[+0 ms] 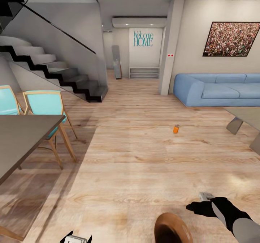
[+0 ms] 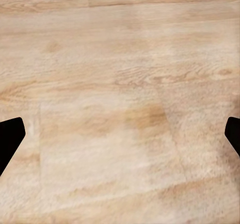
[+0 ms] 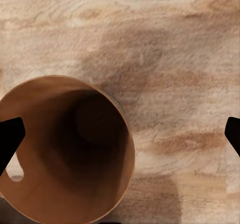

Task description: Put the three can of soda from the living room inside the tash can in the kitchen.

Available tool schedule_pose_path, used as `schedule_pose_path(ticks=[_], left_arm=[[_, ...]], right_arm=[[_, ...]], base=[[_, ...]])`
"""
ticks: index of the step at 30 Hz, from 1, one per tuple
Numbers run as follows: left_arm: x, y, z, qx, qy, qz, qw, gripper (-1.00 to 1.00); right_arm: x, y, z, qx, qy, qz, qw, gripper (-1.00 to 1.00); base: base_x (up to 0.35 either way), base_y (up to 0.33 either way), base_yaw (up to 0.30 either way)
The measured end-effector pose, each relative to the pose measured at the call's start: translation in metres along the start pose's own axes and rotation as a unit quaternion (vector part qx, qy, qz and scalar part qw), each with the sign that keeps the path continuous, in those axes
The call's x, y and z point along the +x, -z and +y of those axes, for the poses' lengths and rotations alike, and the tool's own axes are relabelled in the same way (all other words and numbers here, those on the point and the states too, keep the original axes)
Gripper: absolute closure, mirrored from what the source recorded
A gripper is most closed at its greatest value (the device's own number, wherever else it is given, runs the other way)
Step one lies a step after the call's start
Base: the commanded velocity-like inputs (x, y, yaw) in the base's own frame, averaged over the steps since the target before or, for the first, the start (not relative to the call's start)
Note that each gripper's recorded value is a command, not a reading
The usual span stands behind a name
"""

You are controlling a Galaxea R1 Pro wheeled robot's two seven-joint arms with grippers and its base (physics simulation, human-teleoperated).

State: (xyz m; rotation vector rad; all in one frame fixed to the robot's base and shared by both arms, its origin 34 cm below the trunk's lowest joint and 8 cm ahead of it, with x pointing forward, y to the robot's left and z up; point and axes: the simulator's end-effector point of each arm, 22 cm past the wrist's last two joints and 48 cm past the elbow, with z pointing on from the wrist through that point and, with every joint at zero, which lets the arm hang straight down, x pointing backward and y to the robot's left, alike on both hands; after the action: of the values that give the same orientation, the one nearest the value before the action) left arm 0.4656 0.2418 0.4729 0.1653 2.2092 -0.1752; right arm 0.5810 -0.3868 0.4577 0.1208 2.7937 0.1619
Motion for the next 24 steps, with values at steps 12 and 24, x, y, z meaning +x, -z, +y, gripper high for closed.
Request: schedule_pose_path(ticks=[12, 24], left_arm=[[0.022, -0.011, 0.001, 0.000, 0.000, 0.000, 1.0000, -1.00], [0.045, -0.023, 0.002, 0.000, -0.001, 0.000, 1.0000, -1.00]], right_arm=[[0.013, -0.022, -0.001, -0.002, 0.000, 0.000, 1.0000, -1.00], [0.023, -0.044, -0.004, -0.003, 0.002, -0.005, 1.0000, -1.00]], base=[[0.000, 0.000, 0.000], [0.000, 0.000, 0.000]])
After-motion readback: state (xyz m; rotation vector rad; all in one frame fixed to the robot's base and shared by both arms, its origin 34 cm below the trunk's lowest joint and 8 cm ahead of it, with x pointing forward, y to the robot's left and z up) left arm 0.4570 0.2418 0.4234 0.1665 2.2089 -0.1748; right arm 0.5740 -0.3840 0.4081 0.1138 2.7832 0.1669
